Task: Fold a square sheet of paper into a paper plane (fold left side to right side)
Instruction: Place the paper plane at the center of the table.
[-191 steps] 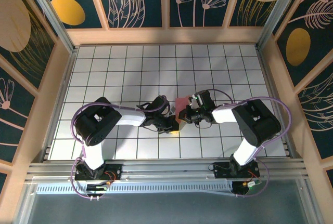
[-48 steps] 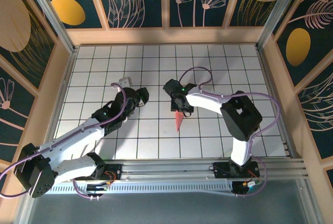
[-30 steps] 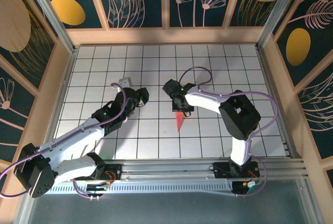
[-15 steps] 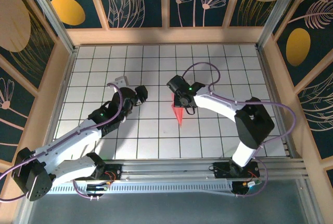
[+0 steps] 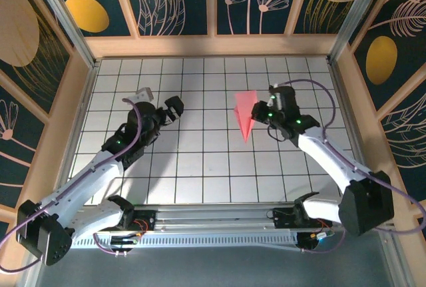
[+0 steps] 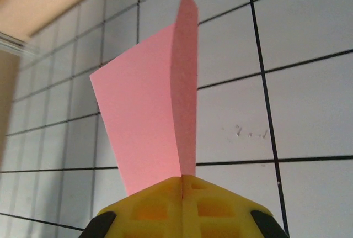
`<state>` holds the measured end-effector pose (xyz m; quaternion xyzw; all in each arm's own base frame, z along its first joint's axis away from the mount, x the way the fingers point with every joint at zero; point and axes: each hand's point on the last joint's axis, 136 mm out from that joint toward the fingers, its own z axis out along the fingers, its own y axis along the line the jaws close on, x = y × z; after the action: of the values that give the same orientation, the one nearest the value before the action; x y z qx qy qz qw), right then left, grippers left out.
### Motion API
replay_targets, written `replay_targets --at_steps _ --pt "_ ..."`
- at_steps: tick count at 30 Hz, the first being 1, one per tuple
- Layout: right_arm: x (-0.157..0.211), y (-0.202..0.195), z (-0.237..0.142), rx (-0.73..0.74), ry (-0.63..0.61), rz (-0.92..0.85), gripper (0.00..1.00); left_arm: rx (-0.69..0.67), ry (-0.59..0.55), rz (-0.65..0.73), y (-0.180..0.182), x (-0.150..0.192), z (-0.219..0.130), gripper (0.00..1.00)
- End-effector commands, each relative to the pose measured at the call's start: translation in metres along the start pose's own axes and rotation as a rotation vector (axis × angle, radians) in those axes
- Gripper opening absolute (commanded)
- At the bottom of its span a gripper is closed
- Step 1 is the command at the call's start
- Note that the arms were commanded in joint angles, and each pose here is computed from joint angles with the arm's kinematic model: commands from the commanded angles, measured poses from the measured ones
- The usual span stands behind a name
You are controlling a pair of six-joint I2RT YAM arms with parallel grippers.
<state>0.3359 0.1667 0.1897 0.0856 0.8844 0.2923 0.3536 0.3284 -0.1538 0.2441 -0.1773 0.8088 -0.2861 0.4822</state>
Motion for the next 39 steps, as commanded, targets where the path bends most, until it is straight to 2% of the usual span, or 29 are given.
replay_targets --at_steps 1,8,13,17,23,33,39 --pt "-0.006 0.033 -0.018 -0.306 0.001 0.031 0.00 0.173 0.080 -0.073 -0.019 0.001 0.003 0.98" --pt "0.003 0.047 -0.033 -0.594 0.055 0.138 0.00 0.349 0.241 -0.129 -0.036 0.022 0.017 0.89" --pt "0.017 0.054 -0.029 -0.705 0.118 0.188 0.00 0.484 0.376 -0.145 -0.055 0.044 0.022 0.74" --pt "0.030 0.067 -0.022 -0.777 0.174 0.202 0.00 0.558 0.480 -0.164 -0.064 0.063 0.025 0.66" --pt "0.045 0.079 -0.005 -0.802 0.223 0.222 0.00 0.608 0.555 -0.155 -0.079 0.087 0.028 0.59" --pt "0.057 0.090 0.008 -0.802 0.270 0.219 0.00 0.555 0.572 -0.160 -0.071 0.100 0.038 0.47" --pt "0.059 0.093 0.008 -0.807 0.275 0.219 0.00 0.544 0.597 -0.158 -0.070 0.109 0.042 0.43"
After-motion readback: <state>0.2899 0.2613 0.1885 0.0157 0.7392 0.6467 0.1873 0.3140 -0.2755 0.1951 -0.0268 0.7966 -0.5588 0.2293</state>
